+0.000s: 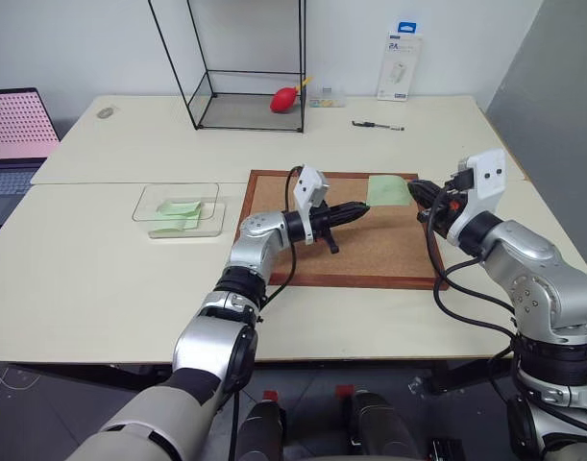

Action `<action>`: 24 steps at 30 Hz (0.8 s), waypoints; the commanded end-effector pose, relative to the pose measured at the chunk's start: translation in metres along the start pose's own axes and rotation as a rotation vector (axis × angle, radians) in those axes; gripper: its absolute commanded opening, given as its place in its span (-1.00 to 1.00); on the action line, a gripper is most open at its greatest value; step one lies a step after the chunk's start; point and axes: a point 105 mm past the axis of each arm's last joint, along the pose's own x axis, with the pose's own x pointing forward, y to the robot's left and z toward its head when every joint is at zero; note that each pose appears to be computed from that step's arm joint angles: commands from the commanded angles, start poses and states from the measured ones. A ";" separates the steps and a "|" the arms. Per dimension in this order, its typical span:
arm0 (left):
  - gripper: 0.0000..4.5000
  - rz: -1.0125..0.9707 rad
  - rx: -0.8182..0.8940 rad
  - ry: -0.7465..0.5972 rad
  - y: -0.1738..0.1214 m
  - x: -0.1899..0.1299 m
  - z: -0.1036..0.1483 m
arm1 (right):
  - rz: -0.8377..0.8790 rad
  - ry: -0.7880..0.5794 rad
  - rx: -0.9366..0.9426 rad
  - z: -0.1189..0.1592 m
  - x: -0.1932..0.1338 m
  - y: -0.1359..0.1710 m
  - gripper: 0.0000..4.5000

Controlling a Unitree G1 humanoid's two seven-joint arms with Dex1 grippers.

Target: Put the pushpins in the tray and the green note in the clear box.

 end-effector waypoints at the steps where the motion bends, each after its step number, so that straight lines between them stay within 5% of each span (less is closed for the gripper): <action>1: -0.99 0.008 0.024 -0.031 0.000 -0.002 0.010 | 0.004 -0.036 -0.045 0.008 -0.002 0.000 -1.00; 8: -0.99 0.059 0.124 0.064 0.007 -0.017 -0.001 | 0.085 -0.034 -0.092 0.009 -0.003 0.013 -1.00; 17: -0.22 0.027 0.318 0.140 0.007 -0.029 -0.002 | 0.124 -0.026 -0.179 0.011 -0.002 0.014 -1.00; 24: 0.26 -0.045 0.332 0.084 -0.005 -0.006 0.021 | 0.190 -0.021 -0.215 0.013 0.001 0.026 -1.00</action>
